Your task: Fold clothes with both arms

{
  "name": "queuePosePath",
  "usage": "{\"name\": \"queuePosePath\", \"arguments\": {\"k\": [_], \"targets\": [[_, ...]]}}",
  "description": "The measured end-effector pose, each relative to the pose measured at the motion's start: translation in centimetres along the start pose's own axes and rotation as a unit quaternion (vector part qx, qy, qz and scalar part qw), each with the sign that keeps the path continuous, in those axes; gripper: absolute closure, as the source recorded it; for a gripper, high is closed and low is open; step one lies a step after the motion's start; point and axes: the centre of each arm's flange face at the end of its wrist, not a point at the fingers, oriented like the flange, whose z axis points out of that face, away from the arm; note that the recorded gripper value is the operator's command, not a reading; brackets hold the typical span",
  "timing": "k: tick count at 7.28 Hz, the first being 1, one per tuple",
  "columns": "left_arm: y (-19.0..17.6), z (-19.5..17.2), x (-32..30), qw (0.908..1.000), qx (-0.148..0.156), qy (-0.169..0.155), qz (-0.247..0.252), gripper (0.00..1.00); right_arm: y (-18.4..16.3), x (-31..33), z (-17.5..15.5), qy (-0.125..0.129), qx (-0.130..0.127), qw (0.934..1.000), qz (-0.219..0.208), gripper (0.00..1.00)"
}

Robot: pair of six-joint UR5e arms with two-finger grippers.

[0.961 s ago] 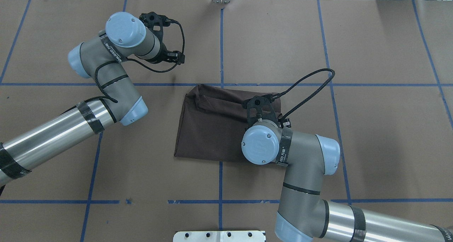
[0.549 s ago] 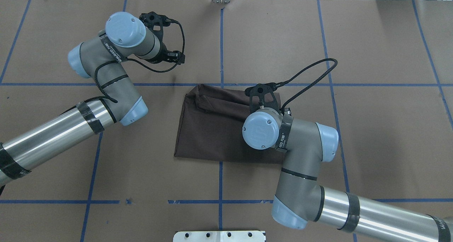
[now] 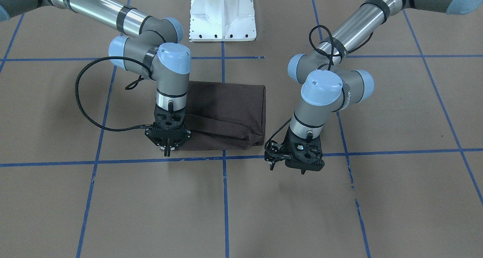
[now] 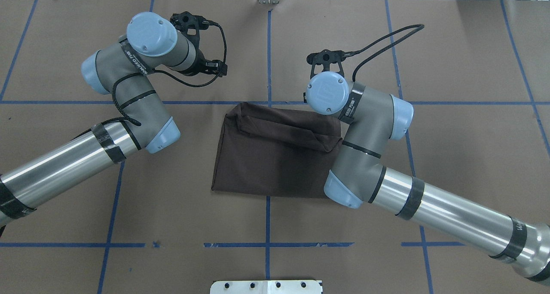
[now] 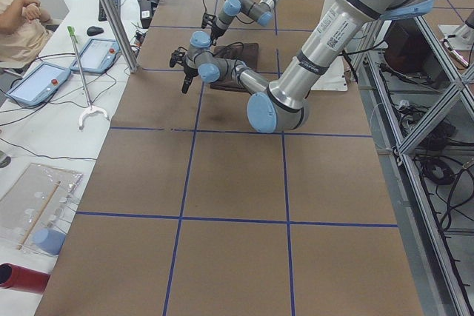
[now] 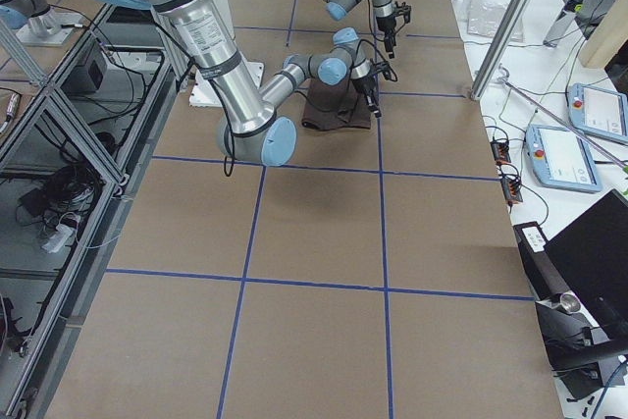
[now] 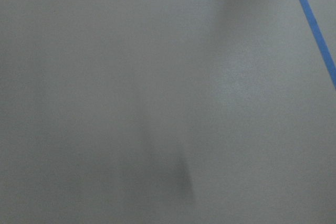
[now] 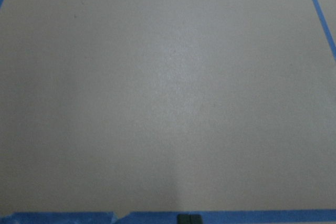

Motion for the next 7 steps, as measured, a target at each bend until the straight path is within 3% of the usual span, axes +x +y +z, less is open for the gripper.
{"name": "queuePosePath", "arguments": {"k": [5, 7], "targets": [[3.1, -4.4, 5.4, 0.9981, -0.004, 0.051, -0.034, 0.0, -11.6, 11.5, -4.8, -0.086, -0.085, 0.9925, 0.014, 0.0], [4.8, -10.2, 3.8, 0.999, -0.025, 0.037, 0.002, 0.0, -13.5, 22.5, -5.8, -0.109, -0.109, 0.9878, -0.021, 0.0]]}}
